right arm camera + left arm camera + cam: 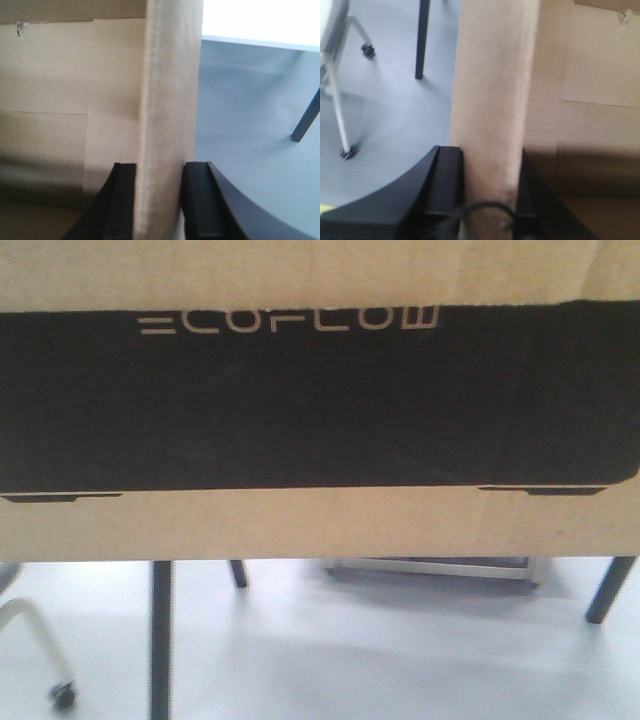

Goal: Grab box from left shelf to table start
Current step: 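Hold the box with both grippers while turning past chairs toward the table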

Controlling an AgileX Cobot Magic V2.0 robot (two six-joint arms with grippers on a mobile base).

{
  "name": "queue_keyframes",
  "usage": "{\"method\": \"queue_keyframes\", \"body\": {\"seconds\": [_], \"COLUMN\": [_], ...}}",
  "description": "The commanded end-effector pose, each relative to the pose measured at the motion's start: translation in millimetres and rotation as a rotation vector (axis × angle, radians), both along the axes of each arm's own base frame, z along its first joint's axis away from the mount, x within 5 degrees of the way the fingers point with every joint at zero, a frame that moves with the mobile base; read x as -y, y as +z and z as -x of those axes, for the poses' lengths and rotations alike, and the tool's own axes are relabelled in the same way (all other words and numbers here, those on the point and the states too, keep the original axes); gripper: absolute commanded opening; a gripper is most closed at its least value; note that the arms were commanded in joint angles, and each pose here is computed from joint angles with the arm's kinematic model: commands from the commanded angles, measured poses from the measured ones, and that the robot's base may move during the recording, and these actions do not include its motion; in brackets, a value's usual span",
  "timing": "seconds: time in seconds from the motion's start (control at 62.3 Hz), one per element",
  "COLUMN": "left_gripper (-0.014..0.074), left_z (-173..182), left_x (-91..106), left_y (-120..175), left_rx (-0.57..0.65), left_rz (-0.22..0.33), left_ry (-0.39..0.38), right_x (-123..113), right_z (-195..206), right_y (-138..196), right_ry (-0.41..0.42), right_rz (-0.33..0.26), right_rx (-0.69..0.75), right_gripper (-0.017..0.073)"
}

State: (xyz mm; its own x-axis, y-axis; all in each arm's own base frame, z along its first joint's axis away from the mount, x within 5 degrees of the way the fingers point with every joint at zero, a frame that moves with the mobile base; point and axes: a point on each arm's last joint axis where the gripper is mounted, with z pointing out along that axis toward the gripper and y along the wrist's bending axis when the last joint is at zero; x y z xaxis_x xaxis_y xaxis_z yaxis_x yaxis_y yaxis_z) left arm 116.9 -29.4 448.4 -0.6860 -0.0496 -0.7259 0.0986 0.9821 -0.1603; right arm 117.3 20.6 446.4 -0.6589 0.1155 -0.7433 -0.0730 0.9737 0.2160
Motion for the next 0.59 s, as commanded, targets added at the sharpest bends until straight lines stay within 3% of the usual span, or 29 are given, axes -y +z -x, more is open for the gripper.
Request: {"method": "queue_keyframes", "body": {"seconds": [0.0,0.578], "left_gripper": [-0.0020,-0.0020], "left_z": [3.1,3.0], "left_x": [1.5,1.5], "left_y": [20.1,20.2], "left_rx": [0.144,0.145], "left_rz": [0.081,0.081], "left_ry": [0.003,0.003], "right_x": [4.1,4.2], "right_z": [-1.6,-1.6], "right_y": [16.4,16.4], "right_ry": [-0.033,-0.033], "right_rz": [0.022,0.023], "right_rx": [0.148,0.147], "right_gripper": [0.0054,0.0054]}}
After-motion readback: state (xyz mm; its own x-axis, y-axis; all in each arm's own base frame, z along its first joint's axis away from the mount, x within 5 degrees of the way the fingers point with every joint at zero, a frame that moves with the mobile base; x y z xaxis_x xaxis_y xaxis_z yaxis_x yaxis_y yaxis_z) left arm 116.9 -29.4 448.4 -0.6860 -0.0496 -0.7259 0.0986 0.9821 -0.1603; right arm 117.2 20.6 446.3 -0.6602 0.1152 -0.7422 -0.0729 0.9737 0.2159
